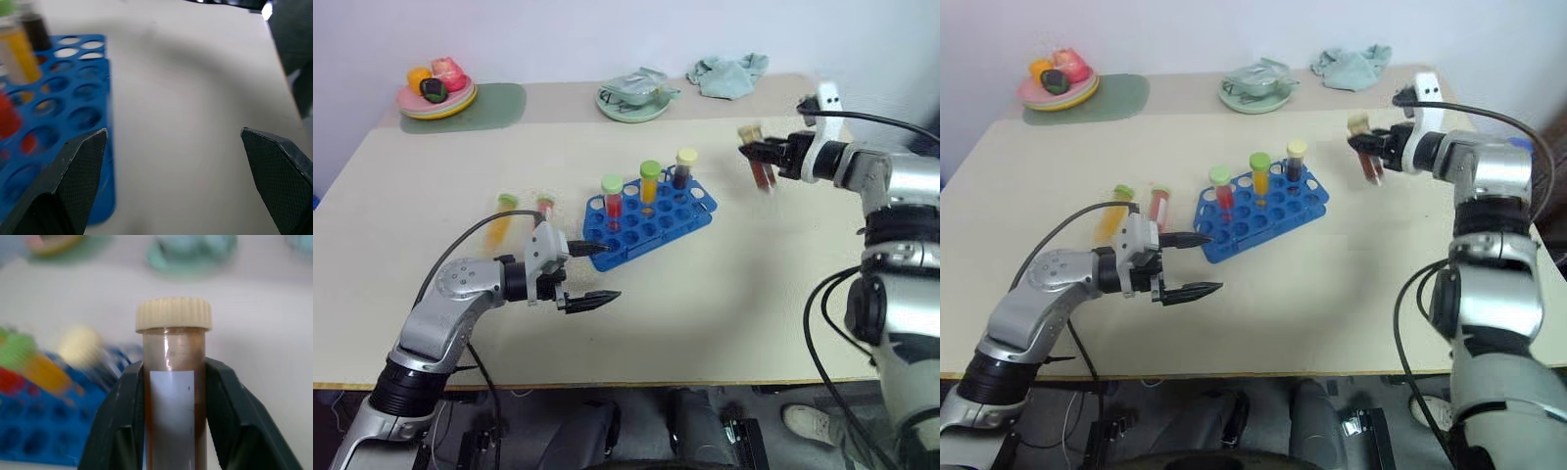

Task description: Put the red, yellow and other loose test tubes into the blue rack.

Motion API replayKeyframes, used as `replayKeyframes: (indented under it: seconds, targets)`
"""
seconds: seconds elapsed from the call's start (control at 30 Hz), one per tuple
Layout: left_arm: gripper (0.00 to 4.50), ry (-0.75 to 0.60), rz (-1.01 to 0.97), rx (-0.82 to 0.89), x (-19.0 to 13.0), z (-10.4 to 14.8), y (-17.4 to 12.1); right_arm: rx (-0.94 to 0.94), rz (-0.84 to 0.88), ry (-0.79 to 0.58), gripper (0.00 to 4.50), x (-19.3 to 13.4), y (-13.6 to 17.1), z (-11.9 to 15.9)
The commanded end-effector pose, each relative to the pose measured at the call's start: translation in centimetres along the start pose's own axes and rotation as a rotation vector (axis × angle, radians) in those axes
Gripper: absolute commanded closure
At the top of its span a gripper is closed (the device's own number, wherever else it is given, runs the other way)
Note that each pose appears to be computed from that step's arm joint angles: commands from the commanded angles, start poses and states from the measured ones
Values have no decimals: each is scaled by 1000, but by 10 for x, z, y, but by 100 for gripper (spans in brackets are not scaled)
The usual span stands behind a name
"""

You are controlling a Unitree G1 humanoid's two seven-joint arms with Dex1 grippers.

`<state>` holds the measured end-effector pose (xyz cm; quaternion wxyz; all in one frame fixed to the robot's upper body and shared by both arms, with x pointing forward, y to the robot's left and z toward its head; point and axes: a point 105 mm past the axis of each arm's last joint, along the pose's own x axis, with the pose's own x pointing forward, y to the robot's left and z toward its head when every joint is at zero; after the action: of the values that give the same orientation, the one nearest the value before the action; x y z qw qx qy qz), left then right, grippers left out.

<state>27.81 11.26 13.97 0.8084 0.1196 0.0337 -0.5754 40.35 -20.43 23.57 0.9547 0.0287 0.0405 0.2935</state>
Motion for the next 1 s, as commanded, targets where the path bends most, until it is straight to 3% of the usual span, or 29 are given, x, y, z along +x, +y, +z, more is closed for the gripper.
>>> replayKeyframes:
  seconds: [0.03, 0.13, 0.23, 0.5, 0.73, 1.0]
  targets:
    - [0, -18, 22, 34, -6, 7, 8, -69, -26, -223, 287, -10, 37, 16]
    - [0, -28, 17, 33, -5, 11, 13, -57, -54, -348, 287, -5, 57, -2]
    - [0, -23, 14, 36, -8, 12, 17, -160, -60, -425, 287, 2, 74, -17]
    - [0, -2, 18, 47, -15, 15, 19, -162, -171, -594, 287, 24, 71, -23]
    - [0, -2, 46, 47, -20, 17, 16, -169, -199, -624, 287, 35, 58, -31]
    - [0, -2, 111, 41, -27, 17, 15, -138, -156, -626, 287, 50, 67, -45]
